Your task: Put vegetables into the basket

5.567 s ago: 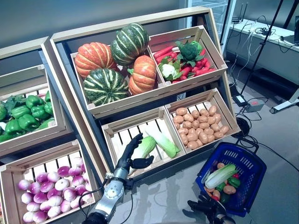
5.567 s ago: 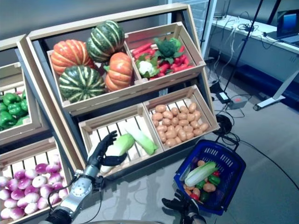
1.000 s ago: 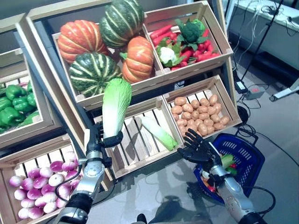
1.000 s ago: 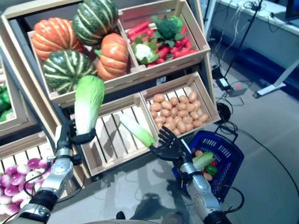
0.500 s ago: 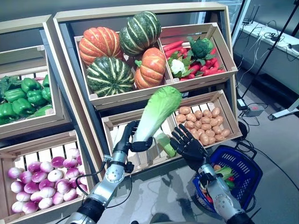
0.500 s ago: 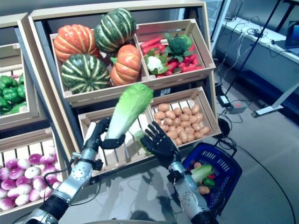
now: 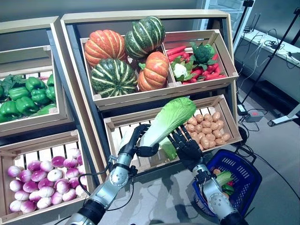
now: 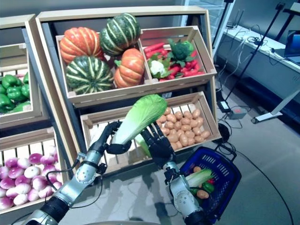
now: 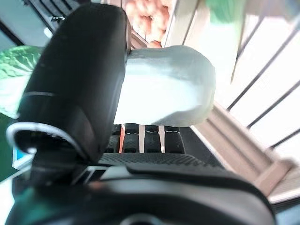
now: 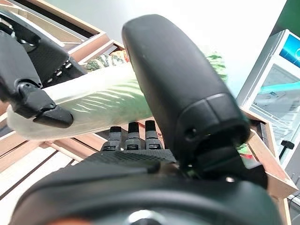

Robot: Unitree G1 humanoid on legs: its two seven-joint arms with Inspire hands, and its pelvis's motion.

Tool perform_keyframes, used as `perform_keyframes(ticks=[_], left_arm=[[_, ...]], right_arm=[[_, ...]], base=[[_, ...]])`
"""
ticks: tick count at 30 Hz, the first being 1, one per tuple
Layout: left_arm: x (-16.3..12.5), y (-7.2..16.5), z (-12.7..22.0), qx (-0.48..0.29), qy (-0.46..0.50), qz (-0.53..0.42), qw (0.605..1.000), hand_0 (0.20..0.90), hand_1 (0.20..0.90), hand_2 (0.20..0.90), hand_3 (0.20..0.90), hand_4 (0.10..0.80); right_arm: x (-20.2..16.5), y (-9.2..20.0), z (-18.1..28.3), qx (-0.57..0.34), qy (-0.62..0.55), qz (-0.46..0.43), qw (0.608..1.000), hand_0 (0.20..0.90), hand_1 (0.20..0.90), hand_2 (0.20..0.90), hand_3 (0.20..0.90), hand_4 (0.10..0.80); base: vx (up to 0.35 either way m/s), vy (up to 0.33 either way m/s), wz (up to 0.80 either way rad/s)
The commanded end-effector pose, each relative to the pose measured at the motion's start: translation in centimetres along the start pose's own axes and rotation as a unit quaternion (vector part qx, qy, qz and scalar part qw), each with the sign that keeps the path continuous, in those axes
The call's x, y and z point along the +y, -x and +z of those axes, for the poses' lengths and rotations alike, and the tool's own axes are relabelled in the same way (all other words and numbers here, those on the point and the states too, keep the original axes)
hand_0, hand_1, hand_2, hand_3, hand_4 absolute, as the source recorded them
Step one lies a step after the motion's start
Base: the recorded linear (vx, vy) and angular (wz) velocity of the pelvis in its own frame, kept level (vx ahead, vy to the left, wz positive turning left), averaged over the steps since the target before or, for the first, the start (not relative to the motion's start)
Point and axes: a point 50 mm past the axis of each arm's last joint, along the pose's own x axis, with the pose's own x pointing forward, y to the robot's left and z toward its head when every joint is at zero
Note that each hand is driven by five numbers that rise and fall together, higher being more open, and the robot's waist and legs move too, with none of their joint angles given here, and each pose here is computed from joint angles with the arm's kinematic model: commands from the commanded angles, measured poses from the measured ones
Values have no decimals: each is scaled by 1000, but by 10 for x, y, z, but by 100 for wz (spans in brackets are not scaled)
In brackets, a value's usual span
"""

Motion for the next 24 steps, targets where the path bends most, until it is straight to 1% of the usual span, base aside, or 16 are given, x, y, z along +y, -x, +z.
perform_keyframes(ticks=[1, 4, 8, 14, 19, 24], left_arm=[[24, -31, 61, -188, -61, 61, 978, 300, 300, 300, 300, 400], [23, -32, 65, -207, -104, 60, 971, 300, 300, 300, 300, 400], [22, -33, 68, -227, -138, 59, 962, 300, 300, 300, 300, 400], [17, -32, 74, -269, -187, 64, 942, 300, 300, 300, 300, 400], [12, -31, 78, -297, -206, 53, 931, 300, 300, 300, 300, 400], [4, -29, 87, -335, -204, 35, 919, 300, 300, 300, 300, 400]], right_arm=[[56, -40, 14, -38, -58, 142, 987, 900, 900, 900, 900, 800], [59, -42, 15, -40, -78, 144, 986, 900, 900, 900, 900, 800], [62, -46, 16, -40, -90, 135, 986, 900, 900, 900, 900, 800], [62, -53, 22, -57, -85, 103, 989, 900, 900, 900, 900, 800], [65, -60, 34, -84, -69, 88, 990, 900, 900, 900, 900, 800], [64, -69, 53, -123, -25, 56, 991, 900, 900, 900, 900, 800]], base=[[0, 0, 0], [-11, 1, 1], [-14, 8, 4], [3, 9, 3], [0, 0, 0], [0, 0, 0]])
